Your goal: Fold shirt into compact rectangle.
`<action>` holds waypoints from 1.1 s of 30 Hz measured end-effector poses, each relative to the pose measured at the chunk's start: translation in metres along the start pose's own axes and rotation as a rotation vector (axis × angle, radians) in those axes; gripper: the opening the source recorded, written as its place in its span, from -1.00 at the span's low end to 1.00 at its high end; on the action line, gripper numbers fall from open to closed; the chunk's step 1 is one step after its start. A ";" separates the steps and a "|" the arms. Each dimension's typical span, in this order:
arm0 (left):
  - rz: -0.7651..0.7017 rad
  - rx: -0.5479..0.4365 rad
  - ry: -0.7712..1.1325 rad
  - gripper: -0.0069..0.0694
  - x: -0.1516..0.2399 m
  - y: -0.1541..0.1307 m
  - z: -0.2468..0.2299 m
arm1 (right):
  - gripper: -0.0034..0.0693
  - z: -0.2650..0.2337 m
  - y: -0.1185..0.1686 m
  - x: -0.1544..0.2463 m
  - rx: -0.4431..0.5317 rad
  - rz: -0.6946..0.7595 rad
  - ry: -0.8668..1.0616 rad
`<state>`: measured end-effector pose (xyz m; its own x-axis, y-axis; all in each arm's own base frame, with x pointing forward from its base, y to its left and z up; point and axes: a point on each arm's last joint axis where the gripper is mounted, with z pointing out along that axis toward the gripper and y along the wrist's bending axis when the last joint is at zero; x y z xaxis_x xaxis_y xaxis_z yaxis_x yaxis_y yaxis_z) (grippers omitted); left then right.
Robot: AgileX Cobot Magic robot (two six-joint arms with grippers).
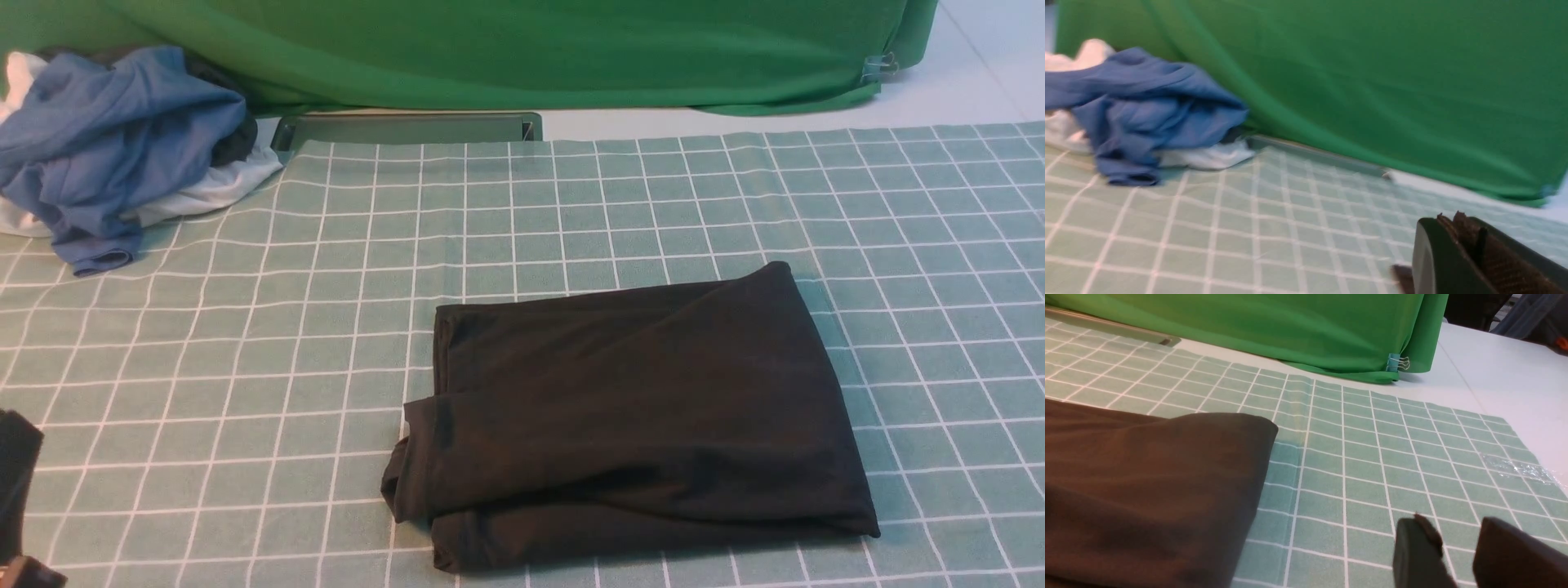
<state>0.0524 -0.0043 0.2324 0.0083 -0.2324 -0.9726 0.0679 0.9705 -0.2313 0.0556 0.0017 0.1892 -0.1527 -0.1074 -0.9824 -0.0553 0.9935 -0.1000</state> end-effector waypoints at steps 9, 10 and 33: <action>-0.041 -0.049 0.093 -0.78 0.034 0.010 0.003 | -0.25 0.000 0.000 0.000 0.000 0.000 0.000; -0.039 -0.052 0.104 -0.78 0.035 0.011 0.003 | -0.25 0.000 0.000 0.000 0.000 0.000 0.000; -0.017 -0.069 0.178 -0.78 0.042 0.012 0.002 | -0.25 0.000 0.000 0.000 0.000 0.000 0.000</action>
<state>0.0553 -0.0022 0.1892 -0.1697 -0.2399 -0.9559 -0.0017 0.9700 -0.2431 0.0556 0.0017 0.1892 -0.1527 -0.1074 -0.9824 -0.0553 0.9935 -0.1000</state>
